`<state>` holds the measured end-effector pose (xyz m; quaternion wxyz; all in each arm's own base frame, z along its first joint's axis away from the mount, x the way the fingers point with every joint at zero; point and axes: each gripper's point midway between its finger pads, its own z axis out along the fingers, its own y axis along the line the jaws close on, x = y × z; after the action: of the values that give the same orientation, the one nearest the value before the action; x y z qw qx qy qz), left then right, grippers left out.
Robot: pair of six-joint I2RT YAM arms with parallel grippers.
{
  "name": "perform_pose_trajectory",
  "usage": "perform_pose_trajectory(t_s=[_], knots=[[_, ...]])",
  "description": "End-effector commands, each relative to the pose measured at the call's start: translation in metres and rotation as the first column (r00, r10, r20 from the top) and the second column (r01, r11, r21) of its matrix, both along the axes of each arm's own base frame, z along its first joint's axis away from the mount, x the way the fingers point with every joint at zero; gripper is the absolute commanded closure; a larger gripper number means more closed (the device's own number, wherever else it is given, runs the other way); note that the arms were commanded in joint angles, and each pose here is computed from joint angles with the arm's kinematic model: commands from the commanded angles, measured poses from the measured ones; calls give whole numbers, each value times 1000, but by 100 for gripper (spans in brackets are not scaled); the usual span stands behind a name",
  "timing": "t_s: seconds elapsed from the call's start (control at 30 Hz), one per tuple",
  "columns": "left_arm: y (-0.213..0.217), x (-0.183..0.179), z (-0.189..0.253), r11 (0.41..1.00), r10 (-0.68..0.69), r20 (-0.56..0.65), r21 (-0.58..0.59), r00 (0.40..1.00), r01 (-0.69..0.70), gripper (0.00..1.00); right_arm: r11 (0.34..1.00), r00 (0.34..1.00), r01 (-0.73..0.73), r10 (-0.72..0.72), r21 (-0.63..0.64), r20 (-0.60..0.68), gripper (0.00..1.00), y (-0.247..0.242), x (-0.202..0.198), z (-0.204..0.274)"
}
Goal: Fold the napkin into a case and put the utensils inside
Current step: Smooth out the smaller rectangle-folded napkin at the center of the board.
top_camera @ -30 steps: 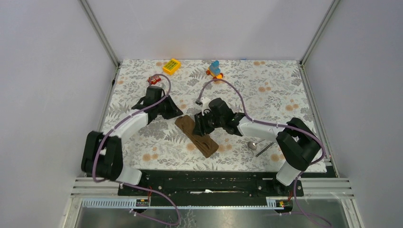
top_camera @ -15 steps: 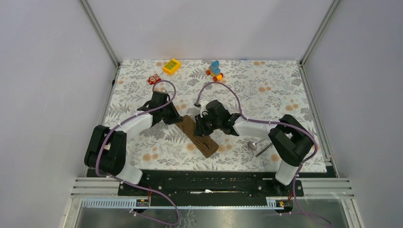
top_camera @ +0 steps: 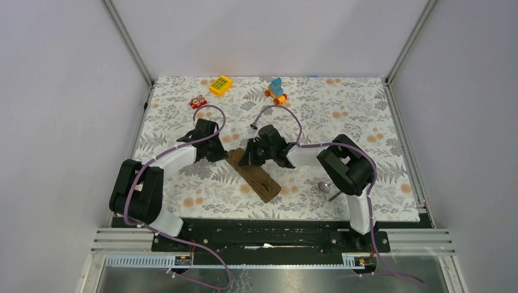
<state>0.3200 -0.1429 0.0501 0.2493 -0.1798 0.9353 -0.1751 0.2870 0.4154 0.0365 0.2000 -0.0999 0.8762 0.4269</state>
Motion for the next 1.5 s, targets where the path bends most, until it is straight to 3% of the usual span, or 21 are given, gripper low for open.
perform_pose_trajectory(t_s=[0.0, 0.73, 0.9, 1.1, 1.3, 1.47], knots=[[-2, 20, 6, 1000, -4, 49, 5, 999, 4, 87, 997, 998, 45, -48, 66, 40, 100, 13, 27, 17], [-36, 22, -5, 995, -91, 49, -23, 995, 92, 87, 996, 998, 59, -57, 71, -30, 100, 25, 40, -24], [-38, 20, -7, 995, -98, 41, -25, 994, 99, 87, 998, 999, 48, -48, 52, -7, 100, 20, 38, -12], [-29, 13, 29, 997, -75, 108, -14, 991, 77, 87, 999, 999, -12, 10, 37, 48, 100, 13, 30, 29], [-34, 13, 32, 995, -91, 107, -37, 990, 95, 87, 1000, 994, -14, 15, -10, 111, 84, -9, 25, 54], [-38, 18, 22, 994, -97, 92, -39, 991, 101, 87, 998, 989, -34, 42, -57, 140, 78, -26, 14, 59]])
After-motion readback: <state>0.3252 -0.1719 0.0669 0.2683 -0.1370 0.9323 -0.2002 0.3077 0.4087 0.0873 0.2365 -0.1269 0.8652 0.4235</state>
